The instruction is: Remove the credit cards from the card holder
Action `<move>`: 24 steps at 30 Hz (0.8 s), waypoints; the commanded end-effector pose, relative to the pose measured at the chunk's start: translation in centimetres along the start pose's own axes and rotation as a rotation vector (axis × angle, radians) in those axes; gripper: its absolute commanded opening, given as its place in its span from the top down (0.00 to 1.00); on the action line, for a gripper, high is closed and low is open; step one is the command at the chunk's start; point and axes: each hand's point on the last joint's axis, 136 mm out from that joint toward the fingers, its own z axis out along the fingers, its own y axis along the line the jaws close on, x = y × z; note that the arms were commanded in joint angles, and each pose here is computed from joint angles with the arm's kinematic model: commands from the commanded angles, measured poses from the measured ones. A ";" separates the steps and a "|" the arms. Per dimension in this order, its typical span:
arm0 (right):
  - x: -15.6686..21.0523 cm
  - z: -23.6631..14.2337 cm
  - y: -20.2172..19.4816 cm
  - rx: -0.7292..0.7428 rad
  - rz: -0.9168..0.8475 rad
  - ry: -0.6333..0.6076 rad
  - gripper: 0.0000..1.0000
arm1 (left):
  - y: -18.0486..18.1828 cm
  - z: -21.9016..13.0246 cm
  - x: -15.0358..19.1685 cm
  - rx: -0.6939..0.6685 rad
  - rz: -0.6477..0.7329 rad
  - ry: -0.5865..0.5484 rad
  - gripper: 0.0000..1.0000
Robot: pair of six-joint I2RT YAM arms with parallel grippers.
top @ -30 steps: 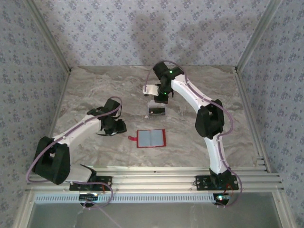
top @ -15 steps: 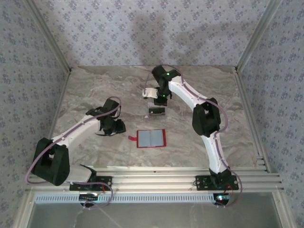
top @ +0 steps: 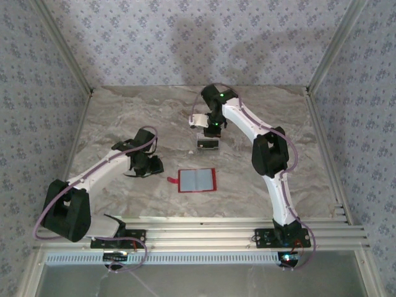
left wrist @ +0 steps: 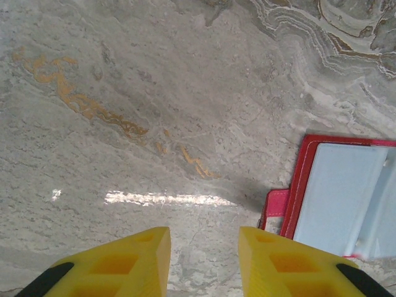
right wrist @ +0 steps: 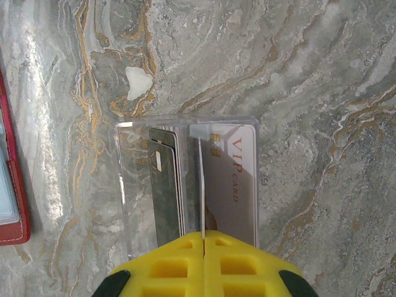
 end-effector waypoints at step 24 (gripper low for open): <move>3.5 -6.8 -0.9 0.284 0.162 -0.112 0.01 | 0.2 -0.6 -4.2 -0.078 0.068 -0.146 0.02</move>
